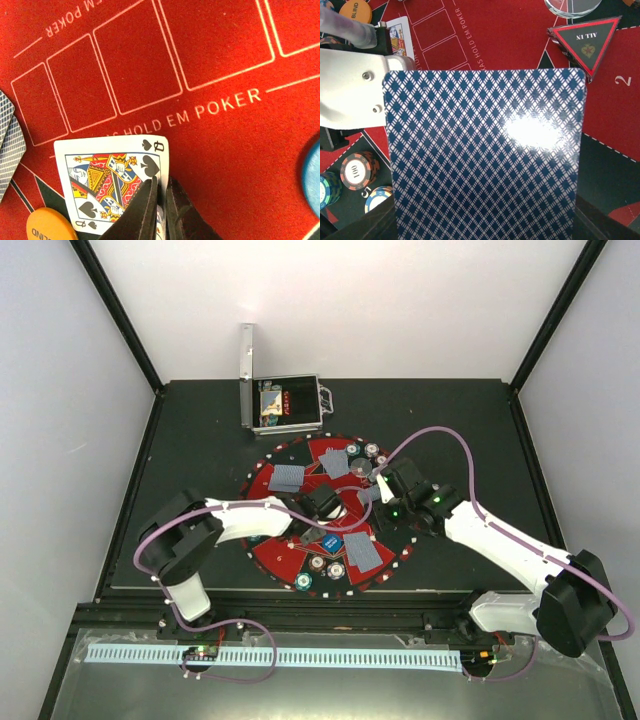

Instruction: Distribute texas hold em gaming equipment

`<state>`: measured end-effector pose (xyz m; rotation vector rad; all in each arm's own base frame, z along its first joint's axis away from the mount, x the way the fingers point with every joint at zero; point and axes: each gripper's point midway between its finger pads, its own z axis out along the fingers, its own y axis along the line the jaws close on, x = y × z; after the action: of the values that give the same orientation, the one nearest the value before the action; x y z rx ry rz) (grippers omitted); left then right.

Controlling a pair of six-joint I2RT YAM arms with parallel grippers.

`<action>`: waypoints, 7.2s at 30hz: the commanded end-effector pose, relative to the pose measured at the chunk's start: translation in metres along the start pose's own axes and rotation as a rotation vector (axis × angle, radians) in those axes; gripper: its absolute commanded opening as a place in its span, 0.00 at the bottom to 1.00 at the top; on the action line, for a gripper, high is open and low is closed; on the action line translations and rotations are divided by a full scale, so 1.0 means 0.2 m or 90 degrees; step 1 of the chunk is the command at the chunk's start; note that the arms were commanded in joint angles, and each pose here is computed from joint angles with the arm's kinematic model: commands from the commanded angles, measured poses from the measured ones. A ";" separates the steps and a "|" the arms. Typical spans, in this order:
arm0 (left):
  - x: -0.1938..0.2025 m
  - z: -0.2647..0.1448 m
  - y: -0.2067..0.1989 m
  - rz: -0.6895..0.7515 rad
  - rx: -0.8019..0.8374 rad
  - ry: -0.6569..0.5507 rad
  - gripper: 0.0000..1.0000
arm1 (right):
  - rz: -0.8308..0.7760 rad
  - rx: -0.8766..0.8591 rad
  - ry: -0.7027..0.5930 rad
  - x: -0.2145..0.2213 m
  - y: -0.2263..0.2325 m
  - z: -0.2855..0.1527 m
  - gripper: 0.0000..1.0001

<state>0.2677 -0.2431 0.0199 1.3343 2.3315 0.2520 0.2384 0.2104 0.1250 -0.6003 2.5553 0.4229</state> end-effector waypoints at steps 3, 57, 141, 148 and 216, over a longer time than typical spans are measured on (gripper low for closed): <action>-0.06 0.02 0.05 0.012 -0.019 -0.008 0.11 | 0.009 -0.002 -0.009 -0.01 0.00 -0.01 0.62; -0.22 -0.85 0.02 -0.521 0.677 -0.265 0.73 | -0.246 -0.168 0.015 0.07 0.53 -0.01 0.63; 0.00 -0.74 0.55 -0.479 0.122 -0.220 0.02 | -0.112 -0.035 -0.004 0.05 0.27 0.00 0.62; -0.11 -0.63 0.51 -0.392 0.014 -0.163 0.01 | -0.084 -0.021 -0.024 0.01 0.22 -0.02 0.62; -0.21 0.09 0.03 -0.113 -0.004 0.010 0.02 | -0.071 -0.018 -0.019 0.00 0.17 -0.02 0.62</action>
<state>0.2950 -0.2726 0.0255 1.1018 2.4415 0.1859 0.2188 0.2326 0.1270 -0.7251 2.5229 0.4020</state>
